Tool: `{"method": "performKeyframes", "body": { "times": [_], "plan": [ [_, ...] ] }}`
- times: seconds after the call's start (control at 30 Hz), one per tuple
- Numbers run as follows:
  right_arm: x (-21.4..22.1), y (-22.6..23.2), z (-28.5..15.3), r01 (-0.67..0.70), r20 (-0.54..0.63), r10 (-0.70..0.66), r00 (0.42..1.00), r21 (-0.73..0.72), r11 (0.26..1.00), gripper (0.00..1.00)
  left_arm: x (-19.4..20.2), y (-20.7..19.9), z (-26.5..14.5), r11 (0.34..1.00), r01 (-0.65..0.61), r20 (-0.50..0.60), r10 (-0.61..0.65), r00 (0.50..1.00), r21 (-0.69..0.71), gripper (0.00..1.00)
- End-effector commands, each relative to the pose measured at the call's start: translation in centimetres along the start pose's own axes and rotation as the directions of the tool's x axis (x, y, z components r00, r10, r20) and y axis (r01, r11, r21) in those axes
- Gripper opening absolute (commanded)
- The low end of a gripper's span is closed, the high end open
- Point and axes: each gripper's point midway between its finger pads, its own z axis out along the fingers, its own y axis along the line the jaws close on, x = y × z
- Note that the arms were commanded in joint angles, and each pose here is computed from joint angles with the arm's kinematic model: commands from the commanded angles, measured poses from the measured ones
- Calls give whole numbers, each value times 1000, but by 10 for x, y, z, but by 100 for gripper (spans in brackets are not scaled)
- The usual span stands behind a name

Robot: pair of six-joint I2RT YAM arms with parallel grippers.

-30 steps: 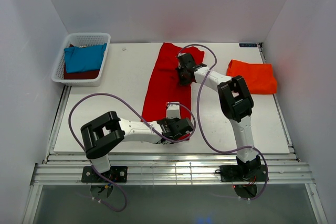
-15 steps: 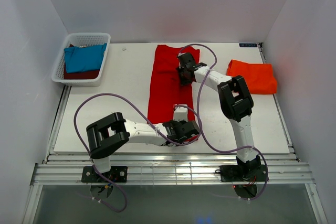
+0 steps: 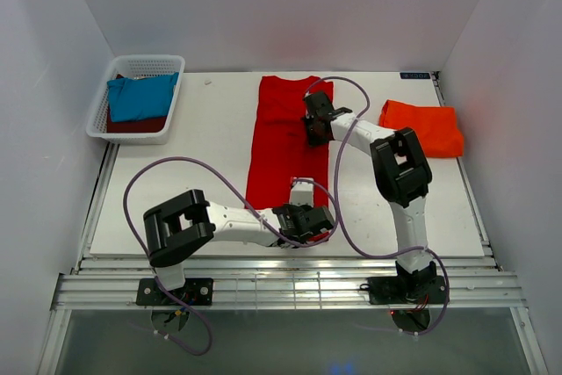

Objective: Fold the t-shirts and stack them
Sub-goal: Fold the tshirt

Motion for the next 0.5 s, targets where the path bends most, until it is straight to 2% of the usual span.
{"method": "performKeyframes", "body": {
  "times": [0.0,0.17,0.23,0.33,0.37,0.4,0.43,0.47],
  "plan": [
    [61,-24,1,19,-189,-5,982,77,997,8,24,23,-11,997,-69,-93,65,994,-46,0],
    [66,-25,-4,14,-201,2,980,83,996,8,19,24,-17,998,-56,-79,53,995,-40,0],
    [56,-28,-10,10,-163,7,987,103,995,8,12,18,-20,998,-62,-57,60,997,-23,0],
    [27,-30,-33,8,-31,-5,999,120,993,10,-17,-3,-28,995,-99,27,98,995,26,0],
    [33,-32,-38,14,-18,-12,1000,134,991,14,-27,-11,-33,993,-106,54,103,993,48,0],
    [12,-32,-64,6,73,-16,997,135,991,19,-45,-27,-40,991,-93,103,83,991,94,1],
    [-1,-30,-78,11,145,-34,989,155,988,26,-57,-34,-46,988,-98,133,82,988,117,15],
    [6,-31,-87,18,154,-44,987,167,986,30,-73,-40,-58,982,-116,175,89,981,147,25]
  ]
}}
